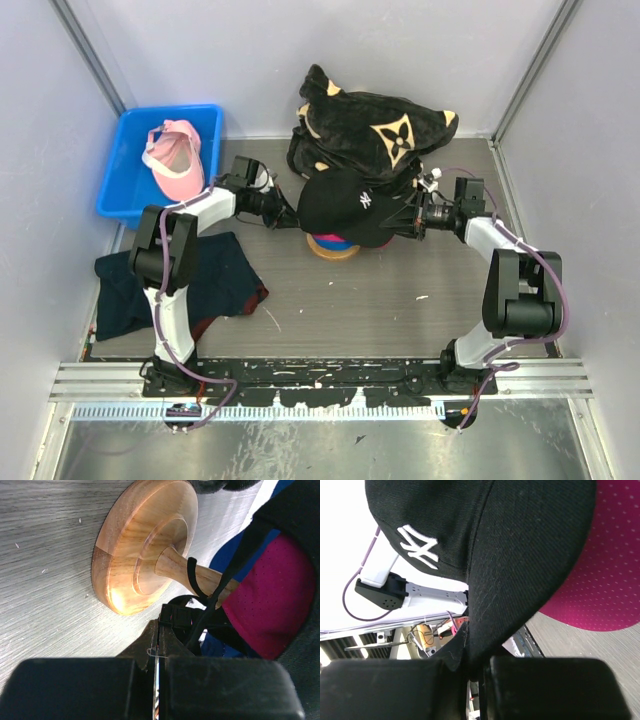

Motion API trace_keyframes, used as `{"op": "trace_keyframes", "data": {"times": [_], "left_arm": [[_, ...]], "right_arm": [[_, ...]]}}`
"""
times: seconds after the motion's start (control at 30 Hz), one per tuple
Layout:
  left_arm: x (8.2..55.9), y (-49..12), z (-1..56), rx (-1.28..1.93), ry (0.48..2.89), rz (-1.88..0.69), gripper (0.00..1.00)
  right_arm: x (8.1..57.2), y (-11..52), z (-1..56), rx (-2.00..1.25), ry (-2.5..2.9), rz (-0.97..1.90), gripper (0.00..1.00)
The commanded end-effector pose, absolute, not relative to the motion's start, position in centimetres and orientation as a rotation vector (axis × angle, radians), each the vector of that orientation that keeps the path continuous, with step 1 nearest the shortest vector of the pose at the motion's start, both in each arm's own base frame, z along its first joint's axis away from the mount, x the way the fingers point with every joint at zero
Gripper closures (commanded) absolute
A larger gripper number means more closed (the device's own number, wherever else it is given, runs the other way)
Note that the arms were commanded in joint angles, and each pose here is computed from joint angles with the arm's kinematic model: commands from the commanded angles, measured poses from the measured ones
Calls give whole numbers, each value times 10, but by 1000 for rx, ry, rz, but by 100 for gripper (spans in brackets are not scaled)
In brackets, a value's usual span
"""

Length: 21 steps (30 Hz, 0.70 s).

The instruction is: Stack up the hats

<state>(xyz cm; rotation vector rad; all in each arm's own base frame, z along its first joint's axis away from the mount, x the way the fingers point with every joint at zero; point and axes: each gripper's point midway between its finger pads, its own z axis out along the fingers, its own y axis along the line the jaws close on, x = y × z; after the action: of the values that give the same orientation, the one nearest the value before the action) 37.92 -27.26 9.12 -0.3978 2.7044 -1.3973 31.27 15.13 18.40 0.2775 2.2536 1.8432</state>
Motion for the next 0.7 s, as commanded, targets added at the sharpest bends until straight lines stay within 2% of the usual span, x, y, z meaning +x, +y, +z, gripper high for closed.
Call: {"op": "trace_keyframes", "data": {"times": [0.0,0.2,0.57,0.67], "left_arm": [[387,-270,87,-396,2712,-1359,97],[388,-268,81,-401,2727,-1342,98],[388,-242,85,-473,2713,-1316,97],[388,-231,100,-494,2668,-1337,92]], "right_arm": [[306,135,141,360,2384,1670,99],[306,127,122,383,2437,1604,99],[318,126,139,359,2393,1605,99],[320,127,141,360,2391,1608,99]]}}
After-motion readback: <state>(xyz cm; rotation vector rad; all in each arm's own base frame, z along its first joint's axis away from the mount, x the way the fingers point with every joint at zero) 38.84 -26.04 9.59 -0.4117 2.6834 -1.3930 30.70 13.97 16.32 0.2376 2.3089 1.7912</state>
